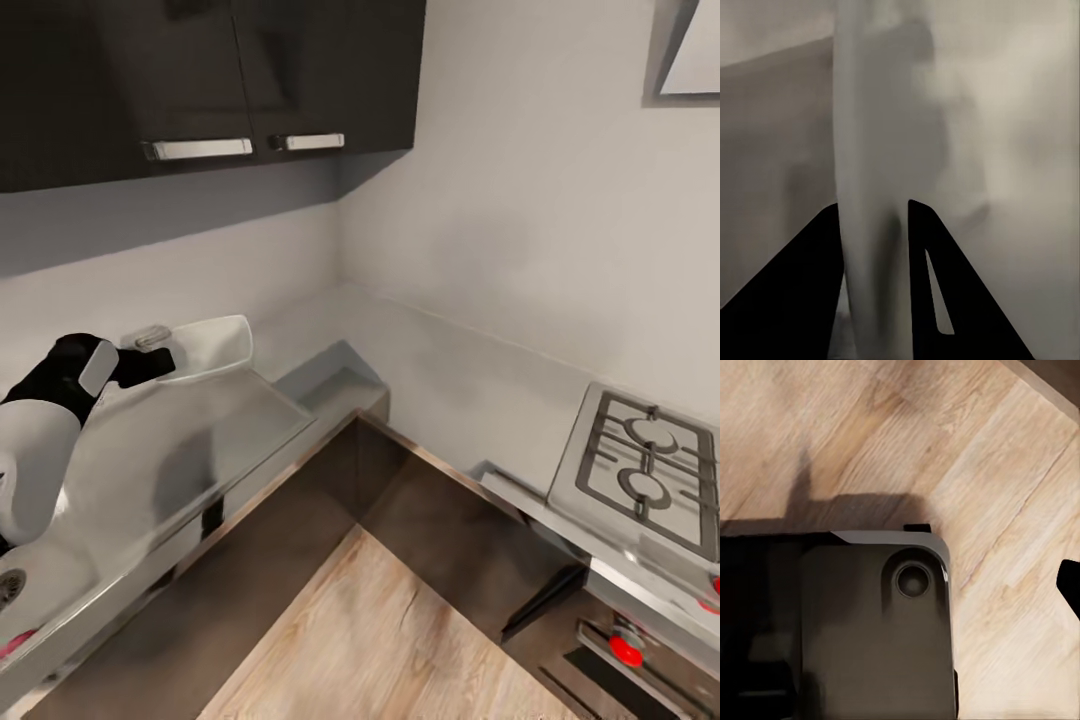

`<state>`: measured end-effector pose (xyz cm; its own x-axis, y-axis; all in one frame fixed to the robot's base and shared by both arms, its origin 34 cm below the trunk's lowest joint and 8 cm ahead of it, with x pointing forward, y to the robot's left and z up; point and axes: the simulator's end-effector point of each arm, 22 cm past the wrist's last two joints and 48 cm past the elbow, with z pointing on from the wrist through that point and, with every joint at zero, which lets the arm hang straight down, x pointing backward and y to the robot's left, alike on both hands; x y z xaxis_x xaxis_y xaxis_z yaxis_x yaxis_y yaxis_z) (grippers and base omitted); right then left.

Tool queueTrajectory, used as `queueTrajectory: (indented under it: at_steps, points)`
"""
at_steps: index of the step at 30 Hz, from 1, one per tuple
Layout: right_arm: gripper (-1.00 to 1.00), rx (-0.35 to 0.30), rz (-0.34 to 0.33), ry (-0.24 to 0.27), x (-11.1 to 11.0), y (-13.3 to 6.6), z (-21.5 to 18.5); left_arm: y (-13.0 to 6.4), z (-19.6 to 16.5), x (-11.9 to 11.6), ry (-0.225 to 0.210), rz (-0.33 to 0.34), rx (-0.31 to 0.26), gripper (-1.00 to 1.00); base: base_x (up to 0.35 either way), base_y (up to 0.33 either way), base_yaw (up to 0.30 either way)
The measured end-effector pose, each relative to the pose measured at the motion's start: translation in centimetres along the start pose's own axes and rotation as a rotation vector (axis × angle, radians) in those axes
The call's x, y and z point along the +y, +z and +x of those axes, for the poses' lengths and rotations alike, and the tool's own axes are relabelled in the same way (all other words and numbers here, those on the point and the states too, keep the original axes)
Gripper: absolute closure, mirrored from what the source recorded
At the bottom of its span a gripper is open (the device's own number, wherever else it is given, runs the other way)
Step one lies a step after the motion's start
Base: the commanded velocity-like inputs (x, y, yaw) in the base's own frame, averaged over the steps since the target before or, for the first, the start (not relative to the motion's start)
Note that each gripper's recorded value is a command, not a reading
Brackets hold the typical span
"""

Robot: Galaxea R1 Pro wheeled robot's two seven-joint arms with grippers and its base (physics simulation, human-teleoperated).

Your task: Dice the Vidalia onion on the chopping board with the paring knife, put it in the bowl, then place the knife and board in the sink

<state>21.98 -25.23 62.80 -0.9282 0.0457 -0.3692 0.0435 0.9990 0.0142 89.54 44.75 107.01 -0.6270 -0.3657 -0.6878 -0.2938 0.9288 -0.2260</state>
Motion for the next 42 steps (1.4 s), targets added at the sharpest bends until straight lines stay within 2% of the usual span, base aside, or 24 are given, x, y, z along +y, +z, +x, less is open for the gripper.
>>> queueTrajectory:
  at_steps: [35,42]
  points:
    - [-1.00,0.000,0.000,0.000,0.00,0.00,0.00,0.06,0.11,-0.22,0.001,0.002,0.002,1.00,-0.334,0.000,0.252]
    - [-1.00,0.000,0.000,0.000,0.00,0.00,0.01,0.02,0.10,-0.11,0.000,0.001,0.003,1.00,-0.296,0.148,0.252]
